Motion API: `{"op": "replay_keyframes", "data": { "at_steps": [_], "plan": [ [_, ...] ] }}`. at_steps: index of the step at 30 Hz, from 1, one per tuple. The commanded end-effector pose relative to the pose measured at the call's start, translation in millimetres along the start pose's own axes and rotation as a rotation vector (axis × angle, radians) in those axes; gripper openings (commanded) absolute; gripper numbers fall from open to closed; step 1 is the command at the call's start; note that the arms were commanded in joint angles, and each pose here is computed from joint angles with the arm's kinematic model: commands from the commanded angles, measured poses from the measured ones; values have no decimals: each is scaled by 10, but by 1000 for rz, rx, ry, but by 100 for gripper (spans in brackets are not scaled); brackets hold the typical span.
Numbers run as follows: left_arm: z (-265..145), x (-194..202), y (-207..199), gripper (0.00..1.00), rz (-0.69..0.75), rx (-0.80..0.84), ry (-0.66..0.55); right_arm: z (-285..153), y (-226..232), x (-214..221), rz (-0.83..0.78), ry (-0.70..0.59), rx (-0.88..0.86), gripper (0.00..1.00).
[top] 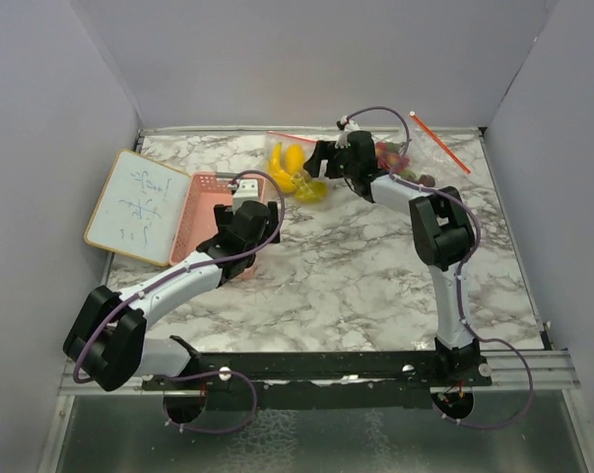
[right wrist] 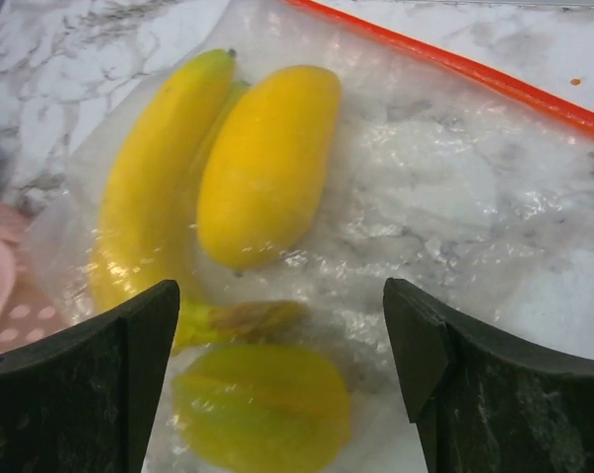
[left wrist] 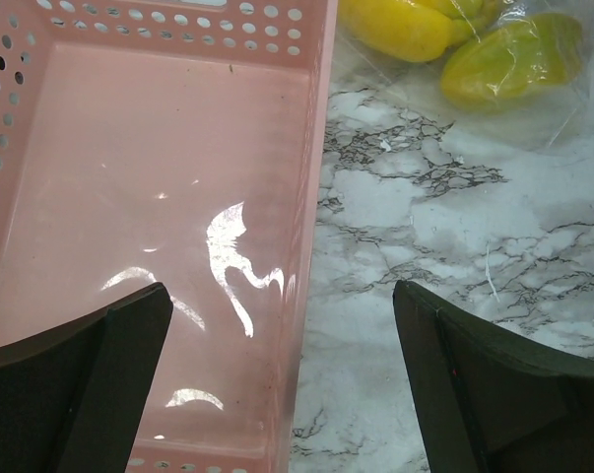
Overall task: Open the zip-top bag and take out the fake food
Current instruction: Move the zipper food storage bag to the center of the board.
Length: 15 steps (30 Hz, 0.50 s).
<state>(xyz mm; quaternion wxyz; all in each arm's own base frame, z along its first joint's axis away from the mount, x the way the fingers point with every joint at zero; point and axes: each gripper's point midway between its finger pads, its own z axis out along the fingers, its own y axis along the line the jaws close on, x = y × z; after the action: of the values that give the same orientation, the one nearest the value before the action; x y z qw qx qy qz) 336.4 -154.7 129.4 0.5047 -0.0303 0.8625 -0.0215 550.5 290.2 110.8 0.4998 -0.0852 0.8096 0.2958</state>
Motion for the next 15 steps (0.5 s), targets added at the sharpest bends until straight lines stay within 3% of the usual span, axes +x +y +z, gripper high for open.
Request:
{"op": "replay_keyframes", "data": {
  "at_steps": [1,6,11,15],
  "plan": [
    [-65,-6,44,99,2,2,1,290,-183,317,-21,111,52,77],
    [-50,36,93,99,30,-23,14,262,-16,565,-19,143,-5,48],
    [-39,44,77,99,35,-17,19,-32,166,664,13,125,-49,14],
    [-28,45,22,99,29,6,23,-307,325,752,10,114,-61,9]
  ]
}}
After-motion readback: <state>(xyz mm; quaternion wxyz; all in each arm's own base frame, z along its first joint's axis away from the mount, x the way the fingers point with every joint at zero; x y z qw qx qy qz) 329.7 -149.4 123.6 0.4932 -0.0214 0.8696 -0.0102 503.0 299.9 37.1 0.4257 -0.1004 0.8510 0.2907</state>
